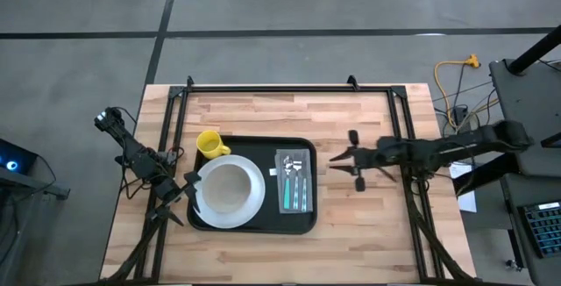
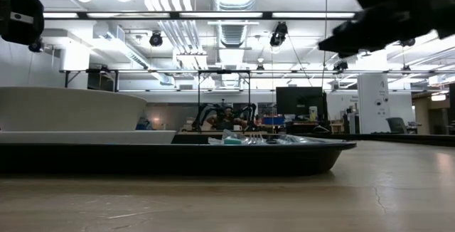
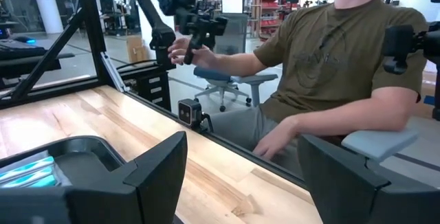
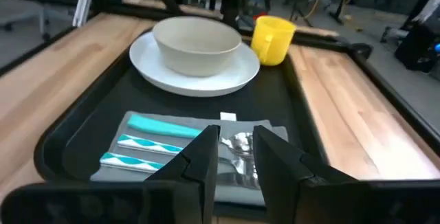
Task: Set up tray
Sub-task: Return to Home Position
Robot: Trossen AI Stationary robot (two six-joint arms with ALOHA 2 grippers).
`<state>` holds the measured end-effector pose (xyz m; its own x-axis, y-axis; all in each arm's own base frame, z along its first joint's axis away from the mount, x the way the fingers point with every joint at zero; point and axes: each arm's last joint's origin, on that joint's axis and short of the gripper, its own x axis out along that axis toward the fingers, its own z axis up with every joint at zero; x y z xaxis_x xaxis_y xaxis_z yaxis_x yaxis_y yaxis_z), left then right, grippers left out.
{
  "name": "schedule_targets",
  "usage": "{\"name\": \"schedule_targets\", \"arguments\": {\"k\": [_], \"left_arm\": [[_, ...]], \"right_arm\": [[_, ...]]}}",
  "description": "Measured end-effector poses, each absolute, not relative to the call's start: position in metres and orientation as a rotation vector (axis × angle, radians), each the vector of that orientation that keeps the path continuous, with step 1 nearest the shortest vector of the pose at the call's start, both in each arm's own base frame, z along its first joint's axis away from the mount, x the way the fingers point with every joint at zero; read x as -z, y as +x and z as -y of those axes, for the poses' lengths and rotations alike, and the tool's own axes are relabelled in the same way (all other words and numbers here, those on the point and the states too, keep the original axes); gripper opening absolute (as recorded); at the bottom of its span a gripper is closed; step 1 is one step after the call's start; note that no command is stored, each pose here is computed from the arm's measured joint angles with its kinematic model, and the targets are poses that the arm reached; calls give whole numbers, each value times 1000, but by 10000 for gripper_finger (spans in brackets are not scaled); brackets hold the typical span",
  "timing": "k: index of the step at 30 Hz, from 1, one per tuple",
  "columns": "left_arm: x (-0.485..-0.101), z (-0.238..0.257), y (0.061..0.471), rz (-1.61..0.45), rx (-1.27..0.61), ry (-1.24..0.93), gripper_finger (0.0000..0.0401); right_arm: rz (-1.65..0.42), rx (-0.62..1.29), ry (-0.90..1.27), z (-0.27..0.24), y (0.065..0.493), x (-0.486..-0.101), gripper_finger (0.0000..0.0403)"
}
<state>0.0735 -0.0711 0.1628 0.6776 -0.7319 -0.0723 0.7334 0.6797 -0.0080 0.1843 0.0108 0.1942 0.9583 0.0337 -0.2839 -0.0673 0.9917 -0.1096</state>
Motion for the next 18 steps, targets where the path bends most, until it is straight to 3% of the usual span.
{"name": "schedule_targets", "arguments": {"k": [7, 18], "left_arm": [[-162, 71, 74, -75, 823, 24, 255], [-163, 71, 74, -74, 823, 24, 255]], "right_arm": [[-182, -45, -118, -8, 148, -180, 69], [41, -48, -26, -7, 125, -196, 79]]}}
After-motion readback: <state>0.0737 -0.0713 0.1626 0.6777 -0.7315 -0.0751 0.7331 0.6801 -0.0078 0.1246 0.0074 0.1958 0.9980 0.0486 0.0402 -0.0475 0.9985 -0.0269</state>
